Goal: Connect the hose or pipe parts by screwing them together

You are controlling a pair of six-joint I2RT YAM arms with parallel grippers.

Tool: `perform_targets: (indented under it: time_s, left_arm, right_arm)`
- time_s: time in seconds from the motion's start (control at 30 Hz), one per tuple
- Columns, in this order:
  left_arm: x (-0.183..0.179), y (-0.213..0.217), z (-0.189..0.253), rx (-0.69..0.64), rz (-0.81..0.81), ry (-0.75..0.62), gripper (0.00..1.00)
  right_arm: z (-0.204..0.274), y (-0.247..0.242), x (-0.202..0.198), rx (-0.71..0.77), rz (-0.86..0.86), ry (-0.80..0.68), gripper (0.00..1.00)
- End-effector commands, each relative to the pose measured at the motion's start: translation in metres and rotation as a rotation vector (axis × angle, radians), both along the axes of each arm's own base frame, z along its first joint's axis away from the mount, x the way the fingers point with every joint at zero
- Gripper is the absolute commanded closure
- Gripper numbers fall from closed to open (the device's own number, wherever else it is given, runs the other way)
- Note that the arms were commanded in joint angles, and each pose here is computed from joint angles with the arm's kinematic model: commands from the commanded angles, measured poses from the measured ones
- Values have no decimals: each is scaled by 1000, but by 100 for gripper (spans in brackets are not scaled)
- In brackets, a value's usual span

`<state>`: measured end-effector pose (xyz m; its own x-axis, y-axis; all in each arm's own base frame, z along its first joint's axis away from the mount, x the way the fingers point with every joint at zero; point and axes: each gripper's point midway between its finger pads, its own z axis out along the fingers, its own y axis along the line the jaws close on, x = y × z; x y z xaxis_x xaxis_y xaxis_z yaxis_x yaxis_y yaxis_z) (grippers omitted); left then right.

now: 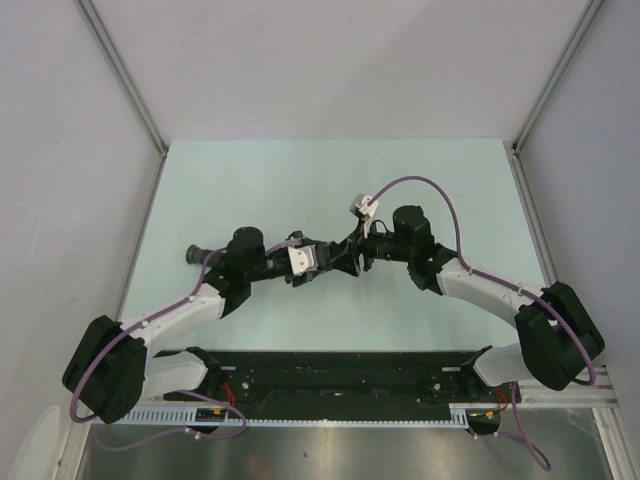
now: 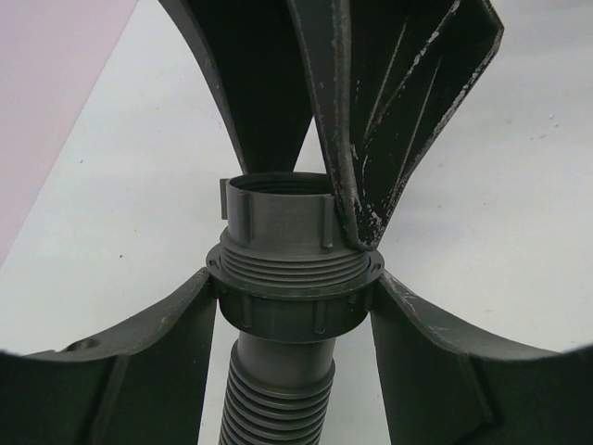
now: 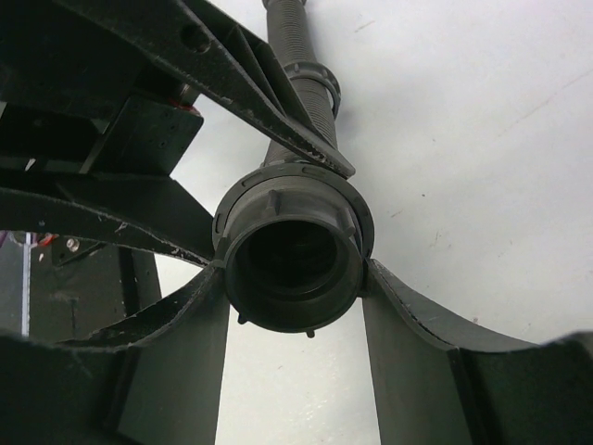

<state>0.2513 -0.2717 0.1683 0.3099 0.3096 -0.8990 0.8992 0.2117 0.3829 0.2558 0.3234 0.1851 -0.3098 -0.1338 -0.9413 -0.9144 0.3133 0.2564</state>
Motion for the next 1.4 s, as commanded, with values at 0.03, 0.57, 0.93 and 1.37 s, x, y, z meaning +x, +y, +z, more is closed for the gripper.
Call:
perform_targets:
  time_s: [0.03, 0.57, 0.93, 1.37]
  left_arm:
    - [-4, -33, 79, -157, -105, -243, 100]
    - [6, -39, 77, -149, -52, -245, 100]
    - [13, -44, 72, -137, -13, -247, 100]
    - [18, -52, 69, -135, 22, -253, 100]
  right_arm:
    - [15, 32, -17, 68, 28, 85, 100]
    - [-18, 45, 0, 83, -304, 425, 100]
    - [-18, 48, 7, 166, -505, 639, 100]
    - [-30, 62, 5, 193, -596, 800, 96]
